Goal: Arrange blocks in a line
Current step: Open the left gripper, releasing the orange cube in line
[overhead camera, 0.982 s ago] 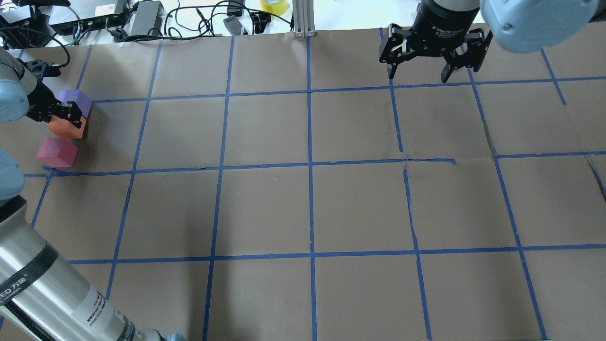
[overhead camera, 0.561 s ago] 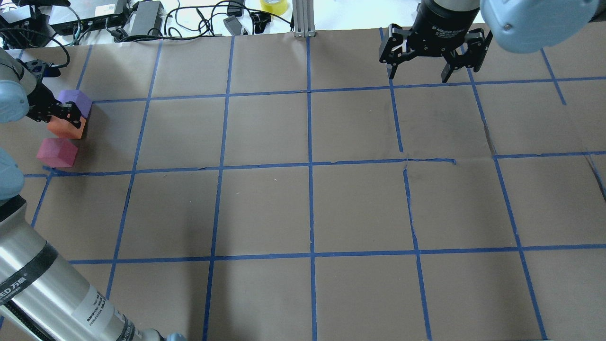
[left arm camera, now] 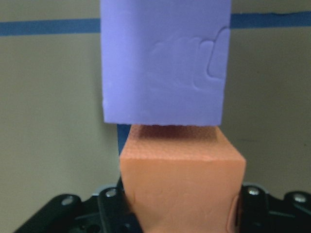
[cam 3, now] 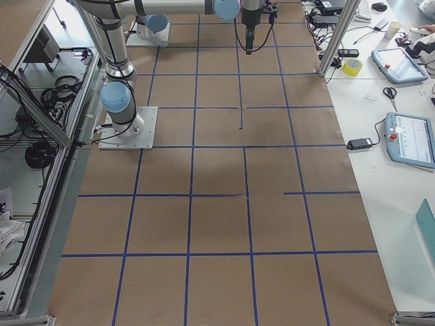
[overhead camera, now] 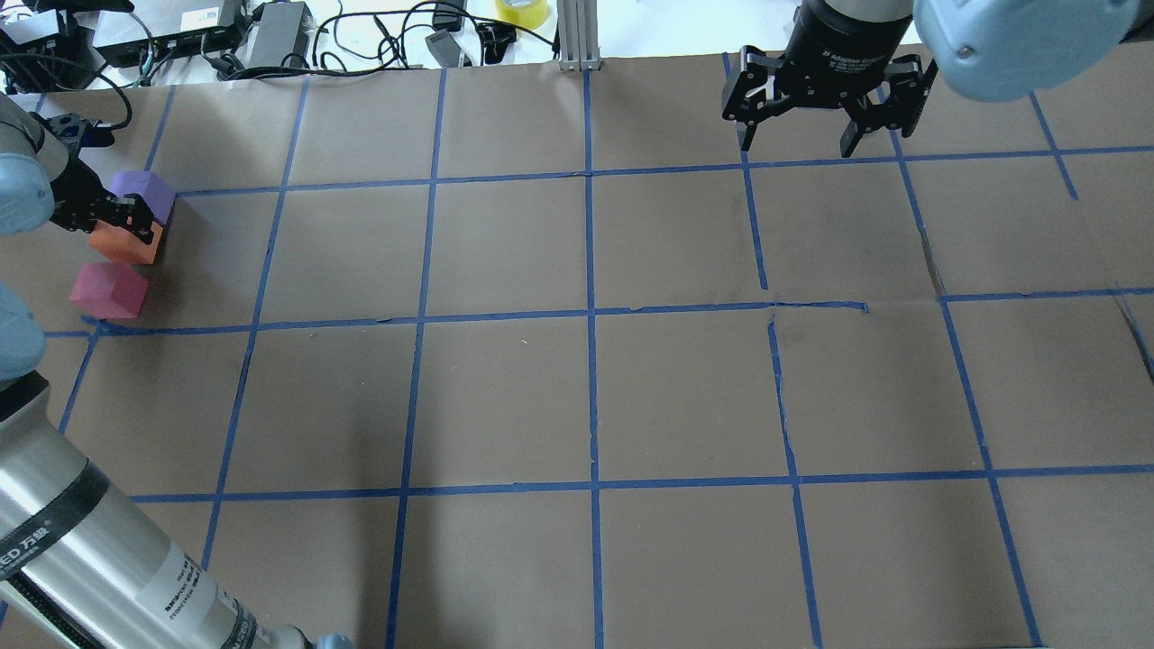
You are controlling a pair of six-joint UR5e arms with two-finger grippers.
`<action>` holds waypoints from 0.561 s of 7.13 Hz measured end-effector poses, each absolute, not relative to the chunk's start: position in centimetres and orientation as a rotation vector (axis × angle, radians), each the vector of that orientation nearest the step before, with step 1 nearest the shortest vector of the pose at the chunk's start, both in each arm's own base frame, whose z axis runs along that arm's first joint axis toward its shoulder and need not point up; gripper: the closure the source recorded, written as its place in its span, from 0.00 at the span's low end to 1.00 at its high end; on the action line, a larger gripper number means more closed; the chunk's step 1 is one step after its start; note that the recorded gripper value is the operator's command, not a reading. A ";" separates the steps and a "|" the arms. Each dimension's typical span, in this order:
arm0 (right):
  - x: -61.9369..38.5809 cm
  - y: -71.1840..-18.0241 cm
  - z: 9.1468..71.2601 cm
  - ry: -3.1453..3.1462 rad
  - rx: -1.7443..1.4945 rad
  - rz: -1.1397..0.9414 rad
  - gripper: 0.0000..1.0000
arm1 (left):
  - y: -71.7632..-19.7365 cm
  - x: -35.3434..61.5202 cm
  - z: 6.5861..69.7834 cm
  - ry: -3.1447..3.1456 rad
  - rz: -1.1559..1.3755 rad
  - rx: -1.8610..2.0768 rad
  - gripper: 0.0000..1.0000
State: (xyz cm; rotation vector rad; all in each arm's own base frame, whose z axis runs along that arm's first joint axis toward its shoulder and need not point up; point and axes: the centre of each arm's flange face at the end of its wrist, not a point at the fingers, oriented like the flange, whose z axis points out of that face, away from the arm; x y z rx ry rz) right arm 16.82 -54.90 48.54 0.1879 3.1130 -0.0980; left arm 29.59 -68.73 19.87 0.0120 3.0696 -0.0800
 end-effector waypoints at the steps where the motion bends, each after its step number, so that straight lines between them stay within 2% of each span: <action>1: 16.8 -54.9 48.5 3.113 0.188 -0.098 0.00 | -68.7 29.6 19.8 3.068 -0.082 0.015 1.00; 2: 16.8 -54.9 48.5 3.113 0.189 -0.097 0.00 | -68.7 29.7 19.5 3.068 -0.081 0.017 1.00; 3: 16.8 -54.9 48.5 3.113 0.190 -0.097 0.00 | -68.8 29.7 19.1 3.065 -0.086 0.017 0.95; 4: 16.8 -54.9 48.5 3.113 0.190 -0.097 0.00 | -68.9 29.8 18.8 3.056 -0.099 0.018 0.71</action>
